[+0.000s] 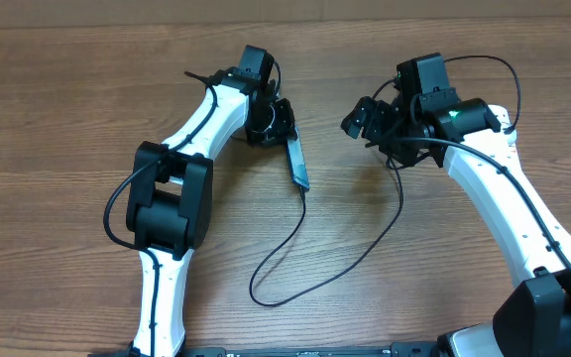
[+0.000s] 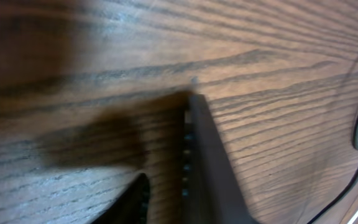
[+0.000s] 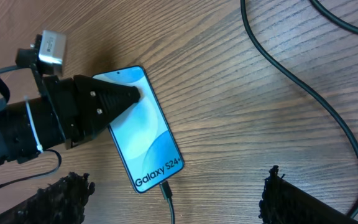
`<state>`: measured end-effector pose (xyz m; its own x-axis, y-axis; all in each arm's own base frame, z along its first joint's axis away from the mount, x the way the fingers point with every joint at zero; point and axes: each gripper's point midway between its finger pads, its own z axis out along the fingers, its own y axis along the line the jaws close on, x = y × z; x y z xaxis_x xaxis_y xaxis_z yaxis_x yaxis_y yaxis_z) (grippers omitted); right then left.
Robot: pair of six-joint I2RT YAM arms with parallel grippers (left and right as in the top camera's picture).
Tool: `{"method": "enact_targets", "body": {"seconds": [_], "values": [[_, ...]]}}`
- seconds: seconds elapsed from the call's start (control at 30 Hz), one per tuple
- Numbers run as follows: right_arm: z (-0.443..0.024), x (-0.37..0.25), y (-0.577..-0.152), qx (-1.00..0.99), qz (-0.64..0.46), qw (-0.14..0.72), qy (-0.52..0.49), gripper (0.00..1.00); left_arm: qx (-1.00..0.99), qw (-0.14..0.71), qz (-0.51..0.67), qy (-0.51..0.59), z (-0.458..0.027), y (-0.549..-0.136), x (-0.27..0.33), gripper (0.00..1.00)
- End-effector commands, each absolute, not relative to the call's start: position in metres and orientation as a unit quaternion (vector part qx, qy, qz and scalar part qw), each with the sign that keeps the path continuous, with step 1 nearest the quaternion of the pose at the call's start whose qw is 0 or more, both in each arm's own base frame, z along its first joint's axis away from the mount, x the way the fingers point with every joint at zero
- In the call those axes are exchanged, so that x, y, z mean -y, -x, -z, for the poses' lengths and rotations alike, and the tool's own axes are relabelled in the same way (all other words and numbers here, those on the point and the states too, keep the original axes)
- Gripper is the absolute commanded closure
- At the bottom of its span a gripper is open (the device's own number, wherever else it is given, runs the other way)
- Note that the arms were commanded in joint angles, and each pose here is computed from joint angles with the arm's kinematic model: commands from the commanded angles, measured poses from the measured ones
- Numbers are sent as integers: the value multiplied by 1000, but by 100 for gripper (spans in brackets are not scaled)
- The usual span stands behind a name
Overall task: Plug charger to phone and switch on socket
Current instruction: 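Lay the phone flat on the table with the left gripper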
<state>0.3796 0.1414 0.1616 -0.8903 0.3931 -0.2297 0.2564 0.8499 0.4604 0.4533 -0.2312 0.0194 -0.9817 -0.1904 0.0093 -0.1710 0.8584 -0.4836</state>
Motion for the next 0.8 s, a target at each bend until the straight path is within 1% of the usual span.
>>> {"method": "enact_targets", "body": {"seconds": [0.0, 0.33, 0.6, 0.77], "values": [[-174, -142, -381, -946, -219, 176, -164, 9, -966, 0, 241, 98, -8, -443, 232, 63], [-174, -142, -381, -946, -219, 176, -164, 9, -966, -10, 236, 101, -7, -438, 230, 62], [-174, -142, -381, -946, -219, 176, -164, 9, -967, -15, 234, 102, -7, -436, 229, 66], [-174, -142, -381, -946, -219, 176, -164, 9, -967, -17, 233, 102, -7, -435, 229, 66]]}}
